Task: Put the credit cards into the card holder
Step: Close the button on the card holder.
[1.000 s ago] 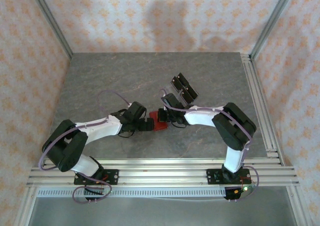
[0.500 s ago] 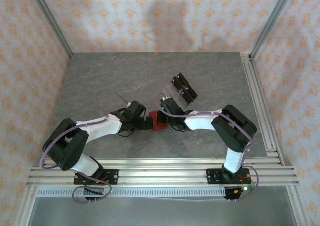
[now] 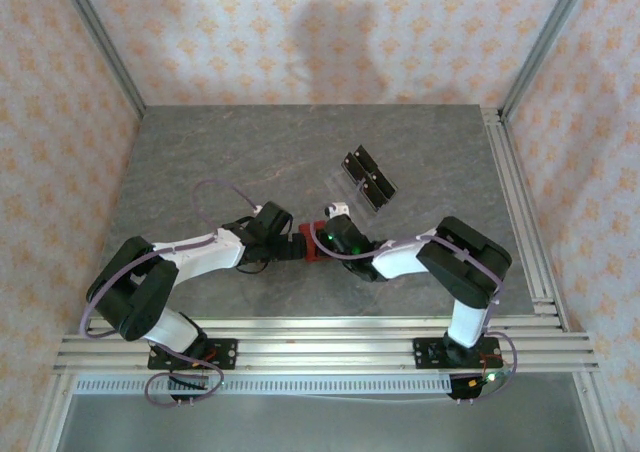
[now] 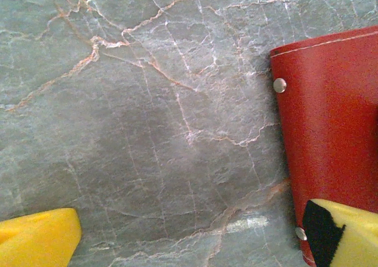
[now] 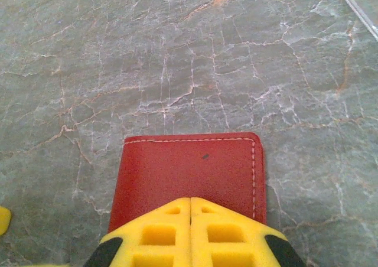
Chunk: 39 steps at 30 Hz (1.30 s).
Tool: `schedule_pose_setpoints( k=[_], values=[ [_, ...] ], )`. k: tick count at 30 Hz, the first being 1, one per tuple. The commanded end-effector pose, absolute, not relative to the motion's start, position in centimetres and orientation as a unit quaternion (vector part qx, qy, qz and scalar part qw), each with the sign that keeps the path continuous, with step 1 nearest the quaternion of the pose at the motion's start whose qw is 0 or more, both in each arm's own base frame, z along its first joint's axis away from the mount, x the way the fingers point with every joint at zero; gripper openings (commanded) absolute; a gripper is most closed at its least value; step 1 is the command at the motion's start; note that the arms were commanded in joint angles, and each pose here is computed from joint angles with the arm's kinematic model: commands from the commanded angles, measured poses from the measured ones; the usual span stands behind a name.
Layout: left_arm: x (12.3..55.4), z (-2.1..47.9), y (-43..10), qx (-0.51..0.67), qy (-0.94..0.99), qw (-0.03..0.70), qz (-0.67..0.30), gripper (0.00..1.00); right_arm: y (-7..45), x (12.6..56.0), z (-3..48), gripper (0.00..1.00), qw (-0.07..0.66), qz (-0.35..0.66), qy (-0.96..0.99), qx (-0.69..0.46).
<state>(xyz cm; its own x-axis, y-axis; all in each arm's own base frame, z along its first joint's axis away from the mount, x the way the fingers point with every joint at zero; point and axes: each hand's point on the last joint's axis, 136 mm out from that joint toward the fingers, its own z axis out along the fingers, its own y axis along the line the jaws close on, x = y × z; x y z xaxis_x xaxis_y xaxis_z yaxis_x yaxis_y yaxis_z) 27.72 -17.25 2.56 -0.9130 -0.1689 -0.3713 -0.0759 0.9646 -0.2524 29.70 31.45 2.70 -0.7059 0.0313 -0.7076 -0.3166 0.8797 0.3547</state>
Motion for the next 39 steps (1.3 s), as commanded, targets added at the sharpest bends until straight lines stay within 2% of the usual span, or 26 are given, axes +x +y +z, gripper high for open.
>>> schedule_pose_setpoints(
  k=[1,16,25,36,39],
  values=[
    [27.4,2.2,-16.1,-0.075,0.974,0.194,-0.094,1.0,21.8,21.2,-8.9,0.0,0.205,0.033,0.967,-0.145],
    [27.0,3.6,-14.5,-0.077,0.973,0.206,-0.074,1.0,19.8,18.0,-12.0,0.0,0.202,-0.075,0.96,-0.179],
    [27.1,4.1,-14.0,-0.08,0.972,0.208,-0.072,1.0,18.4,15.8,-12.3,0.0,0.196,-0.089,0.963,-0.164],
    [27.0,4.0,-13.7,-0.079,0.973,0.206,-0.066,1.0,20.2,14.1,-12.6,0.0,0.167,-0.088,0.965,-0.183],
    [27.2,4.0,-13.7,-0.079,0.973,0.206,-0.063,1.0,21.6,14.8,-11.2,0.24,0.169,-0.086,0.963,-0.192]
  ],
)
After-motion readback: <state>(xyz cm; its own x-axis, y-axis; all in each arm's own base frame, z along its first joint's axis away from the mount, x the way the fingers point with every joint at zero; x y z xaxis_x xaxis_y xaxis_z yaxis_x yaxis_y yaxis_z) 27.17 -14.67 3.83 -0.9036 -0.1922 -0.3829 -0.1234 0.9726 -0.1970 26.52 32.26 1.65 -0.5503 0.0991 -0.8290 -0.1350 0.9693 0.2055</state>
